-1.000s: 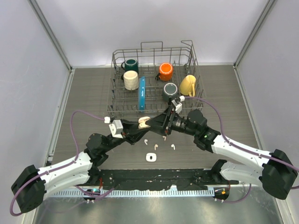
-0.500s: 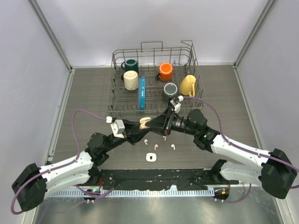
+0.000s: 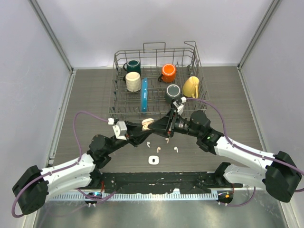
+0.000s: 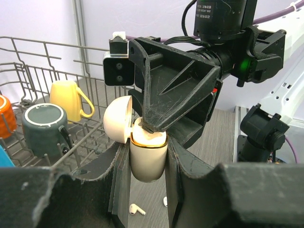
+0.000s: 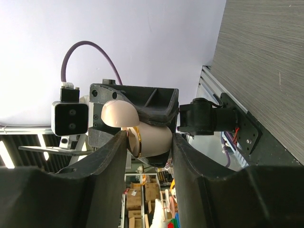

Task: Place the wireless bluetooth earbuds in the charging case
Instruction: Pick up the earbud from the center of the board.

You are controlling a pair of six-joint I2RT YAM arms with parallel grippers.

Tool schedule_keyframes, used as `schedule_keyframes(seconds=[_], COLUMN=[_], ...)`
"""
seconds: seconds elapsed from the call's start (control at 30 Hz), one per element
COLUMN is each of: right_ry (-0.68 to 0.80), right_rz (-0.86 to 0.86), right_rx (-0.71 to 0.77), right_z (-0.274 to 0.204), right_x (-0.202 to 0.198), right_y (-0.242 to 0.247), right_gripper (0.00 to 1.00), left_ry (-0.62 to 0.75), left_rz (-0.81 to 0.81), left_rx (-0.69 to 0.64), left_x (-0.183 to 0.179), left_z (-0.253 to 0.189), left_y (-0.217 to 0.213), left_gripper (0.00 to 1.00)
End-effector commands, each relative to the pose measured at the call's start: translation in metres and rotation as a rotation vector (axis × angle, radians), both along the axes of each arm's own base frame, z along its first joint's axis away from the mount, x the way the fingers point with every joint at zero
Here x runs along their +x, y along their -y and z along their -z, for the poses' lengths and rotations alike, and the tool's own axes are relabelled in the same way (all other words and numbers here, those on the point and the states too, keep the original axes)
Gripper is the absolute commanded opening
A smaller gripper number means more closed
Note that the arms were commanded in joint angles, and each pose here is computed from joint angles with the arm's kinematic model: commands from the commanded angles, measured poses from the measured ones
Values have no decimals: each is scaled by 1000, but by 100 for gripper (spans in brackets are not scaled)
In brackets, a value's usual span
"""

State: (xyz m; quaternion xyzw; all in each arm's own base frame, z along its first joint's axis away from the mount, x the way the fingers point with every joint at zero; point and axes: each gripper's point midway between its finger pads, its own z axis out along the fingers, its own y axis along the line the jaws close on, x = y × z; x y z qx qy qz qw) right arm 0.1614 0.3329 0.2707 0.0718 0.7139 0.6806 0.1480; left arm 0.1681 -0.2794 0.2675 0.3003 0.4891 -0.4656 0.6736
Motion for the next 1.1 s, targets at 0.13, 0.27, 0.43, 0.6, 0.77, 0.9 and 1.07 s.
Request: schedule_keyframes(seconds=[0.13,0.27,0.43,0.6,0.77,0.9,1.07], right_ry=[70,68,108,200,229,206,178], right_rz=[-25,-3,62,162,248,347,456], right_rx=[68,48,14,-47,-200,-361,-670], right_z=[-28,-23,-25,-34,-21,5,56], right_x=[-5,-2,1,8,14,21,37], right_y=[-2,0,10,28,50,78,113], right_gripper=[25,39,61,72,73,68,53], left_ry=[54,45,42,26,23,14,12], left_rz=[18,-2,-38,-88,-138,-159,-151], left_rx=[-50,-56,-68,-63,-67,-65,-74], left_x=[-3,0,2,6,8,5,-3], left_z=[-25,-25,-23,-14,-9,-4,-7], left_y=[2,0,-7,-17,-28,-37,-46], left_gripper=[1,0,0,0,0,0,0])
